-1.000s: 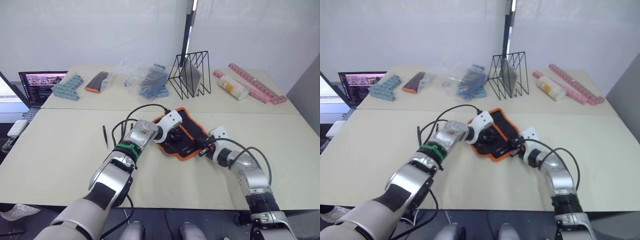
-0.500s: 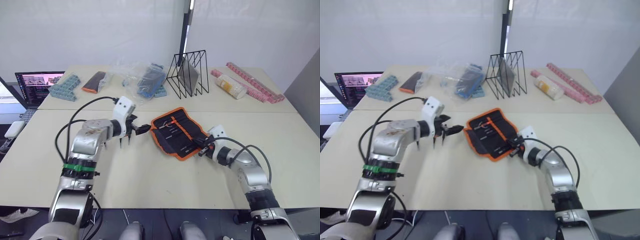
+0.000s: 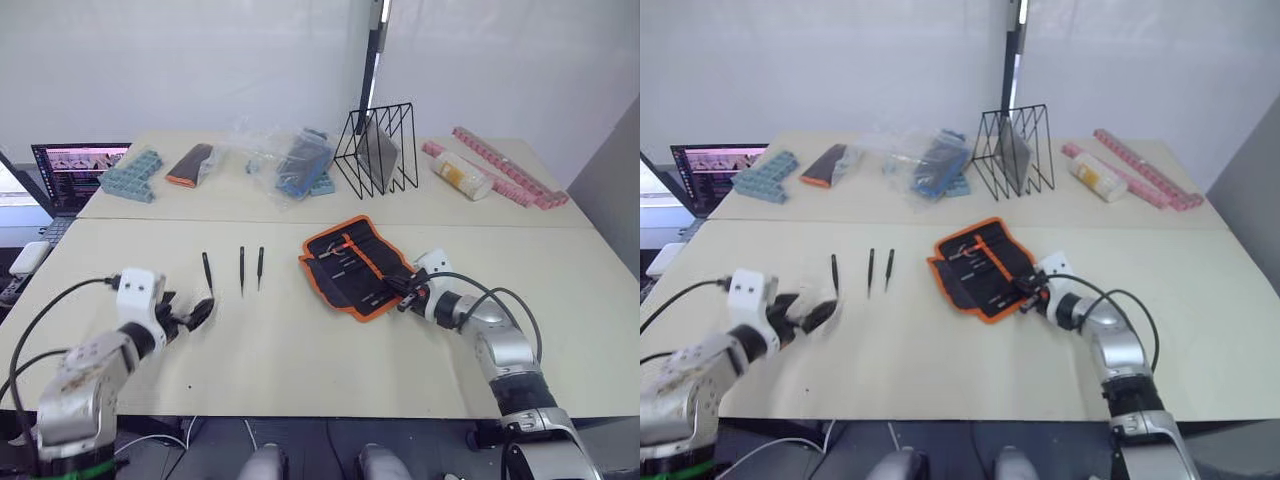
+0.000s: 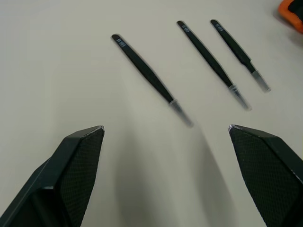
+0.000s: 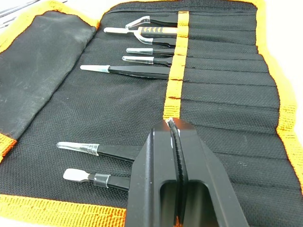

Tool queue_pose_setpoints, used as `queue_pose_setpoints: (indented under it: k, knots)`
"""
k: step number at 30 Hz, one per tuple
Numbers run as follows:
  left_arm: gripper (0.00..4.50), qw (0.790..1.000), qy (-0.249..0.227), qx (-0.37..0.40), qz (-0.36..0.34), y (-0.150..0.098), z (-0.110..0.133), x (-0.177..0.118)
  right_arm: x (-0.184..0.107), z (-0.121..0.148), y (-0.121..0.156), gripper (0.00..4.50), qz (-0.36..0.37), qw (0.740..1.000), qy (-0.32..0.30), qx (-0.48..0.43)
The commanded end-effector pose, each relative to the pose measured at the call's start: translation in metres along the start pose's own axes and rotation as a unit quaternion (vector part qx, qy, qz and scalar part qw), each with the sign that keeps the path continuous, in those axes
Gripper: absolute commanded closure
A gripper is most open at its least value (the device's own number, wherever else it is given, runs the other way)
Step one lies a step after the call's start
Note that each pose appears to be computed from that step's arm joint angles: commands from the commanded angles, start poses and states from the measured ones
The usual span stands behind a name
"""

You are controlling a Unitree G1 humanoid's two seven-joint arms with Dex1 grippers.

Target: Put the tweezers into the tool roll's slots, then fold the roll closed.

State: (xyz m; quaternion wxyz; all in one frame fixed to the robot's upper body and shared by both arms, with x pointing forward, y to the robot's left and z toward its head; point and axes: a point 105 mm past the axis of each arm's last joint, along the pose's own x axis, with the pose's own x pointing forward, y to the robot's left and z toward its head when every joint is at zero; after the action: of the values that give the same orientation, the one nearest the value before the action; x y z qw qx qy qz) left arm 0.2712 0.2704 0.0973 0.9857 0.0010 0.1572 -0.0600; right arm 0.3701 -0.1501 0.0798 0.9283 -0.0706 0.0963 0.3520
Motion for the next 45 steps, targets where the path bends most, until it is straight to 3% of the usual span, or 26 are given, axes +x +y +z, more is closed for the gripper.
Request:
queue_pose_setpoints:
  k: [1,12,22,29,37,44,45]
  knots:
    - [0.03,0.999,-0.021,0.002,0.043,0.008,0.0,-0.015,-0.003,-0.036,0.004,4.5,0.006,0.998,0.063,0.02]
    - [0.03,0.995,-0.035,-0.011,0.088,-0.004,-0.024,-0.043,-0.006,-0.038,0.006,4.5,0.014,0.997,0.069,0.019]
    - [0.03,0.996,-0.067,-0.012,0.066,-0.017,-0.015,-0.037,-0.005,-0.038,0.006,4.5,0.014,0.997,0.069,0.02]
    - [0.03,0.994,-0.083,-0.012,0.074,-0.026,0.011,-0.013,-0.007,-0.038,0.005,4.5,0.011,0.997,0.07,0.02]
    - [0.03,0.987,-0.079,-0.054,0.13,-0.032,0.035,0.041,-0.004,-0.036,0.008,4.5,0.014,0.997,0.067,0.02]
    - [0.03,0.986,-0.035,-0.057,0.155,-0.039,0.028,0.065,-0.003,-0.034,0.01,4.5,0.015,0.998,0.066,0.016]
    - [0.28,0.986,-0.033,-0.057,0.154,-0.041,0.028,0.068,-0.003,-0.033,0.009,4.5,0.015,0.998,0.065,0.015]
